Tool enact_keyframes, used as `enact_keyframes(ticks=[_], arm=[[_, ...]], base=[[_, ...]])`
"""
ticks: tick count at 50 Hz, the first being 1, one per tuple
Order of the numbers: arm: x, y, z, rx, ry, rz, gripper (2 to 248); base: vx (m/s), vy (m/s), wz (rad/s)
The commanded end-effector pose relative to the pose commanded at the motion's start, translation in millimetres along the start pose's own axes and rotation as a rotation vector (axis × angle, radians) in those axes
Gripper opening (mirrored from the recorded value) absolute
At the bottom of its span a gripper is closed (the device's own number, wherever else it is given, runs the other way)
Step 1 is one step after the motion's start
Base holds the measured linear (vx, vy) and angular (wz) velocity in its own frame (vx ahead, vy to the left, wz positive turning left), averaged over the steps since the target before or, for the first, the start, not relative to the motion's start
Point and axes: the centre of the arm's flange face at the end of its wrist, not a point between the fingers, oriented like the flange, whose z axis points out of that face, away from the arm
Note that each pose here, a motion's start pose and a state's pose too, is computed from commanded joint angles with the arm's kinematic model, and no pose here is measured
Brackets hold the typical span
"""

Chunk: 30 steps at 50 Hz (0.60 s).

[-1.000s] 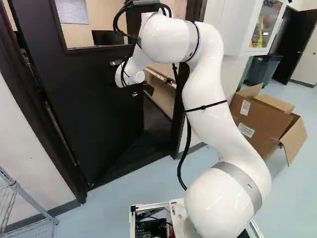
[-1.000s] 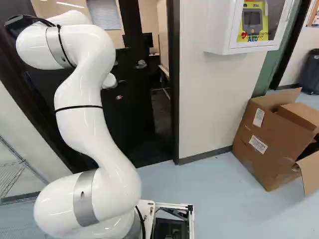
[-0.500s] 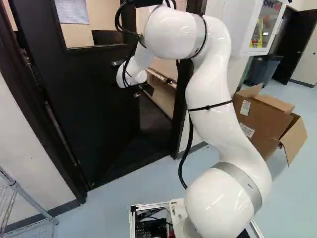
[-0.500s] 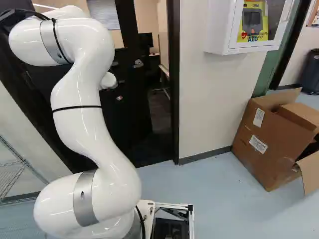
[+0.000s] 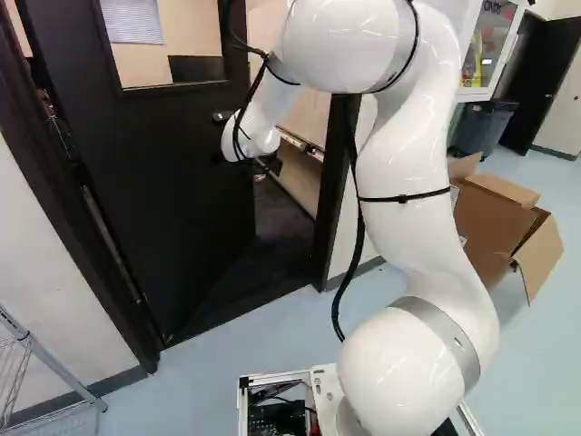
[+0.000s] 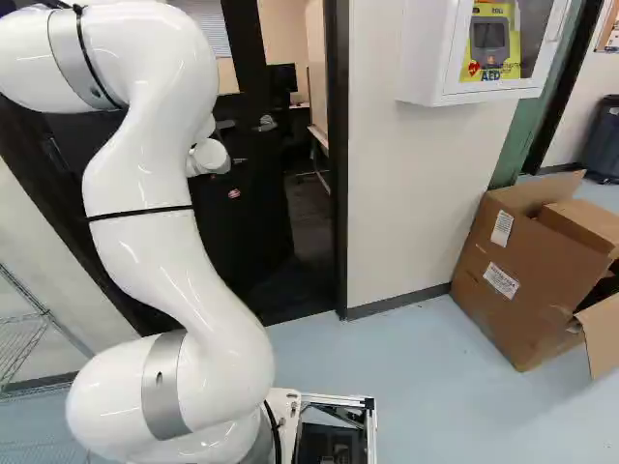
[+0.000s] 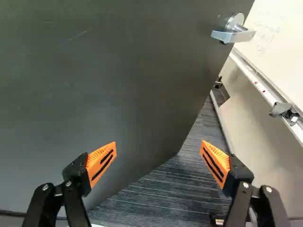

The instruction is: Open the door and move inside

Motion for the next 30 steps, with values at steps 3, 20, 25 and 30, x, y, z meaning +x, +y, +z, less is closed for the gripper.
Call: enact_keyframes(ticks=[3,20,25,30], arm=[[-2.2,2.1,-6,-0.007,-0.004,0.011,247],[-14.9,13.9,-37,-0.051,-0.024,0.082,247],[-18.8,17.4,-47,-0.065,-0.029,0.103,247],[-22.8,20.8,-56,-0.080,-0.033,0.125,247]], base=[[0.000,0.000,0.000],[0.000,0.000,0.000],[0.000,0.000,0.000],[0.000,0.000,0.000]])
